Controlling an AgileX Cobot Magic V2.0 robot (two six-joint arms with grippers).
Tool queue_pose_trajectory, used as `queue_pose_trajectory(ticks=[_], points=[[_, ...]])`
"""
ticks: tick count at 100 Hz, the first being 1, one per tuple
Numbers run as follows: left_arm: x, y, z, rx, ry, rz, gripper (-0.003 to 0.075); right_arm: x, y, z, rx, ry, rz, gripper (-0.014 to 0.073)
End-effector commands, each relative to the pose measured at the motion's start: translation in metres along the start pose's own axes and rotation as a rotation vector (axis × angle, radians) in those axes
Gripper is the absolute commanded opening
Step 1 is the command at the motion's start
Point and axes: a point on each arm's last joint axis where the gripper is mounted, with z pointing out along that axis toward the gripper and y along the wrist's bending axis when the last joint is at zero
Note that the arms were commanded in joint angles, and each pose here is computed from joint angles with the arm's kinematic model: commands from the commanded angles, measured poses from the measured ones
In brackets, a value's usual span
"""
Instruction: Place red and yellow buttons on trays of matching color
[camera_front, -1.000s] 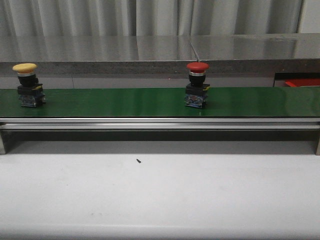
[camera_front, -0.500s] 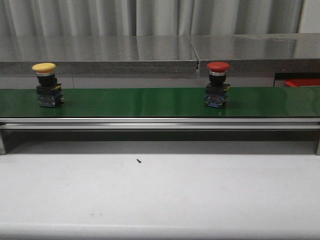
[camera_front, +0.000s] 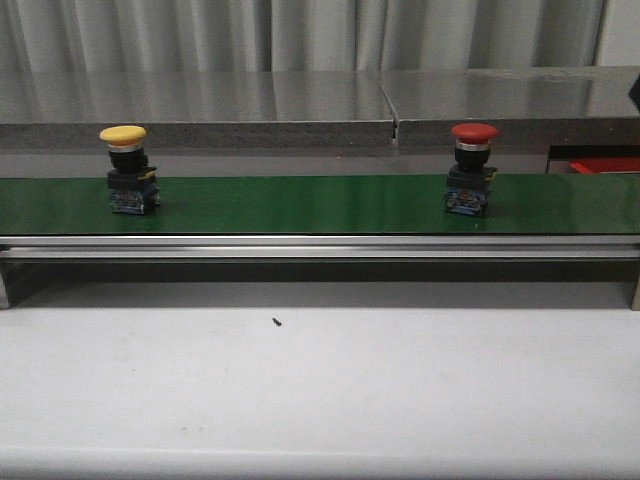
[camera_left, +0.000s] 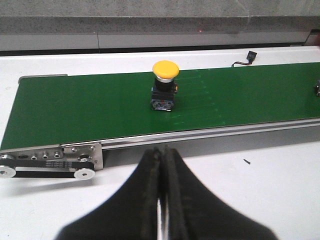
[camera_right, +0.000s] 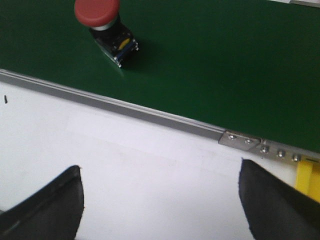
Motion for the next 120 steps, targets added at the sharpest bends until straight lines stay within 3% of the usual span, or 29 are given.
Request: queue_pose_trajectory(ticks=[1, 33, 59, 73, 95, 109, 120], points=[[-0.014, 0.000, -0.003, -0.009, -0.088, -0.015, -0.0019, -0.024, -0.003, 0.006, -0.004, -0.047, -0.007, 0.0624], [-0.014, 0.000, -0.003, -0.009, -0.088, -0.015, -0.0019, -0.064, 0.016, 0.061, -0.076, 0.006, -0.084, 0.0624], [-0.014, 0.000, -0.003, -0.009, -0.088, -0.015, -0.0019, -0.088, 0.007, 0.093, -0.057, -0.008, -0.085, 0.0614], [-0.014, 0.000, -0.003, -0.009, -0.088, -0.015, -0.0019, -0.093, 0.001, 0.107, -0.022, 0.002, -0.104, 0.0491], [-0.014, 0.000, -0.003, -0.009, -0.088, -0.015, -0.0019, -0.092, -0.001, 0.112, -0.018, 0.072, -0.088, 0.0137], [-0.014, 0.000, -0.003, -0.009, -0.088, -0.015, -0.0019, -0.115, -0.008, 0.091, -0.014, 0.042, -0.067, 0.0116], [-0.014, 0.000, -0.003, -0.009, -0.088, -0.015, -0.0019, -0.136, -0.037, 0.064, 0.053, -0.019, -0.008, 0.0116]])
